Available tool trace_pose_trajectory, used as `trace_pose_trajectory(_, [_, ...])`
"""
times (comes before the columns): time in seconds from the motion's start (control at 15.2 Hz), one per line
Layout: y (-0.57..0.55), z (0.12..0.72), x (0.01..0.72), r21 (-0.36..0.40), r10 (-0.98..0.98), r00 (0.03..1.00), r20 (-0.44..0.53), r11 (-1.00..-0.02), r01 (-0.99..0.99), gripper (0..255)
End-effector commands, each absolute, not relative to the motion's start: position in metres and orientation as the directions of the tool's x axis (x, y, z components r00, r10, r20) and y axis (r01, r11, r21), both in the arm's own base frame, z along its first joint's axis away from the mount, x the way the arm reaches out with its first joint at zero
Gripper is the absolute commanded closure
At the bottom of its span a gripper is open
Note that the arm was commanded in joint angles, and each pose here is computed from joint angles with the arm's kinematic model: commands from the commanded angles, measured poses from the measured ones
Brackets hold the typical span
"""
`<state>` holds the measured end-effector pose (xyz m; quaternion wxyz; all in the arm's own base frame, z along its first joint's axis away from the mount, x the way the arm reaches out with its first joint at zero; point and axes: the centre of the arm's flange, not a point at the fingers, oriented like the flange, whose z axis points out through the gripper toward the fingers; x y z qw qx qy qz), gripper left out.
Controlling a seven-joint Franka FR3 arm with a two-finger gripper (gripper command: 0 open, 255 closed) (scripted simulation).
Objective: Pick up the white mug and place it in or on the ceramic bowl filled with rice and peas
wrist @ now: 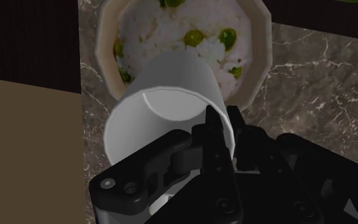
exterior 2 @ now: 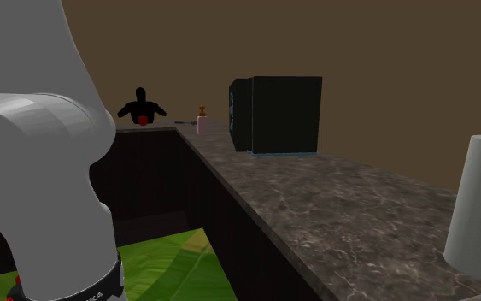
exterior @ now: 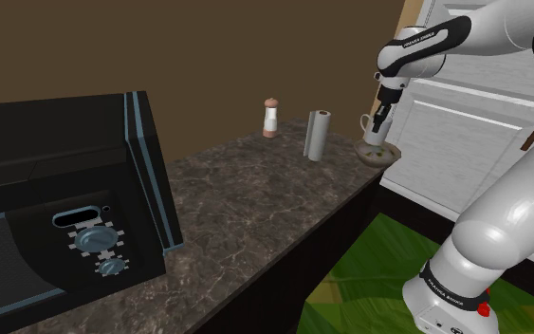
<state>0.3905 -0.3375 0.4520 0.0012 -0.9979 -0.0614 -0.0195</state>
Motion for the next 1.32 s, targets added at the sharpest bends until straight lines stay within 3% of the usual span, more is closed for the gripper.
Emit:
trace_pose_trajectory(0.0, [-0.337, 0.452, 0.39, 0.0, 0.123, 0.992, 0.039, -0.992, 0.123, 255])
trace_pose_trajectory(0.07, [-0.337, 0.452, 0.39, 0.0, 0.123, 0.992, 0.039, -0.992, 0.123, 255])
trace_pose_trajectory(0.13, [-0.337, 0.452, 0.39, 0.0, 0.123, 0.992, 0.039, -0.992, 0.123, 0])
trace_pose_trajectory(0.46, [-0.337, 0.452, 0.391, 0.0, 0.123, 0.992, 0.039, -0.992, 0.123, 0])
trace_pose_trajectory(0.73, [-0.338, 0.502, 0.389, 0.0, 0.123, 0.992, 0.039, -0.992, 0.123, 0])
trace_pose_trajectory(1.25, [-0.338, 0.502, 0.389, 0.0, 0.123, 0.992, 0.039, -0.992, 0.123, 0])
